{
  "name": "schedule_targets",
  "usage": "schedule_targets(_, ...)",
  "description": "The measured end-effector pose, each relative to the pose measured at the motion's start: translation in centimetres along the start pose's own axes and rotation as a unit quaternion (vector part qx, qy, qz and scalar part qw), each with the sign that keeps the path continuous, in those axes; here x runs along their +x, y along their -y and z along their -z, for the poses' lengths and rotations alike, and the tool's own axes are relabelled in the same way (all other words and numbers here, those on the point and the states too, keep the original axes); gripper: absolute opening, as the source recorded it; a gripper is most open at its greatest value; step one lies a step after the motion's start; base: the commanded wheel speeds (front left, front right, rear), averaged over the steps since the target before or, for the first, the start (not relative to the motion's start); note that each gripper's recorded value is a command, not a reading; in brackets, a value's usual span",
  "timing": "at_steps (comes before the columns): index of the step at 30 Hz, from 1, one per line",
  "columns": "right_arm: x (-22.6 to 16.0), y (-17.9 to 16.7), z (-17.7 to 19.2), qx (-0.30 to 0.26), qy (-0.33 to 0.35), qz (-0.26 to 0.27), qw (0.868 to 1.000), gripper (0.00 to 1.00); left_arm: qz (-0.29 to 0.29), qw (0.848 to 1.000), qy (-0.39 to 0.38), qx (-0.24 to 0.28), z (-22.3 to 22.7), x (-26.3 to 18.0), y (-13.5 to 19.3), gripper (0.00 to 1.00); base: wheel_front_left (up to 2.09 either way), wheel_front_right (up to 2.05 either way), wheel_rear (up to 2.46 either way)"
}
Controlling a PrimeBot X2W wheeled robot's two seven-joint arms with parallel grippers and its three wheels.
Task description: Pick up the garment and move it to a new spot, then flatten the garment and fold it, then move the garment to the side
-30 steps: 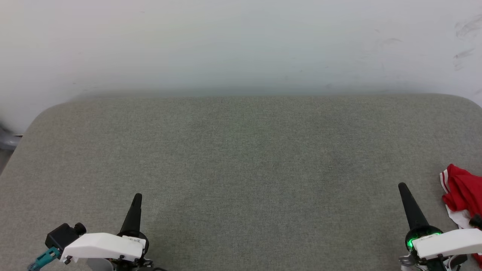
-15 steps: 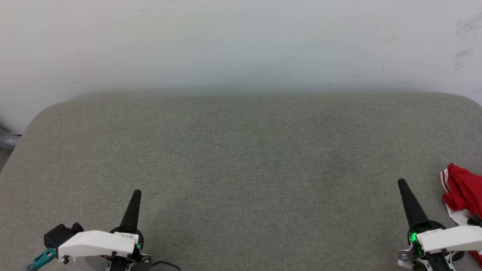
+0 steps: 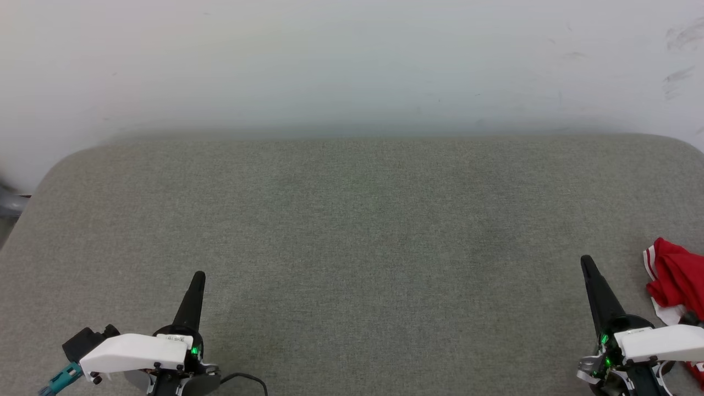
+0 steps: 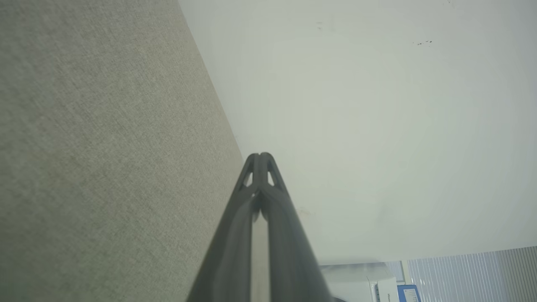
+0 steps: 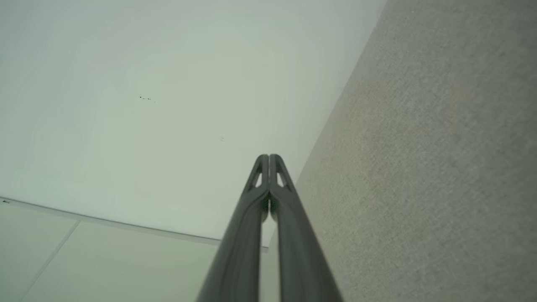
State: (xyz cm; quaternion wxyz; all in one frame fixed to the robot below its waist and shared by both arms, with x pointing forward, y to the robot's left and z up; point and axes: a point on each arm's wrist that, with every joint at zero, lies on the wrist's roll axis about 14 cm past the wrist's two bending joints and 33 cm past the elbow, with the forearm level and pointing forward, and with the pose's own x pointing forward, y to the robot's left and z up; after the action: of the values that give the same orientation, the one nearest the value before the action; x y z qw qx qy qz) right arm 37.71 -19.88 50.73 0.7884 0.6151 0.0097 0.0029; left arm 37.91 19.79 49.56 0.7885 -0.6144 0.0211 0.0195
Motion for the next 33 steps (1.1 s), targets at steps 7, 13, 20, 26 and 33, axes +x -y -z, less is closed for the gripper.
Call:
schedule_targets(7,0.22,0.13,-0.02,0.028,0.002,0.001,1.0,0.0,0.005,1.0,-0.001,-0.029,-0.05,0.2,0.21,0.0,0.0,0.0,0.0)
schedule_targets(13,0.46,0.08,-0.05,0.052,0.004,-0.001,0.999,0.0,0.009,0.999,0.0,-0.052,-0.19,0.37,0.37,0.0,0.0,0.0,0.0)
schedule_targets(20,0.63,0.25,-0.03,0.078,0.005,0.001,0.997,0.0,0.014,0.997,0.0,-0.078,-0.29,0.51,0.5,0.0,0.0,0.0,0.0)
schedule_targets(26,0.76,0.37,-0.05,0.099,0.007,0.002,0.995,0.0,0.016,0.995,-0.001,-0.099,-0.3,0.6,0.55,0.0,0.0,0.0,0.0)
schedule_targets(33,0.97,0.45,-0.06,0.121,0.009,0.002,0.993,0.0,0.023,0.992,0.001,-0.122,-0.44,0.79,0.81,0.0,0.0,0.0,0.0)
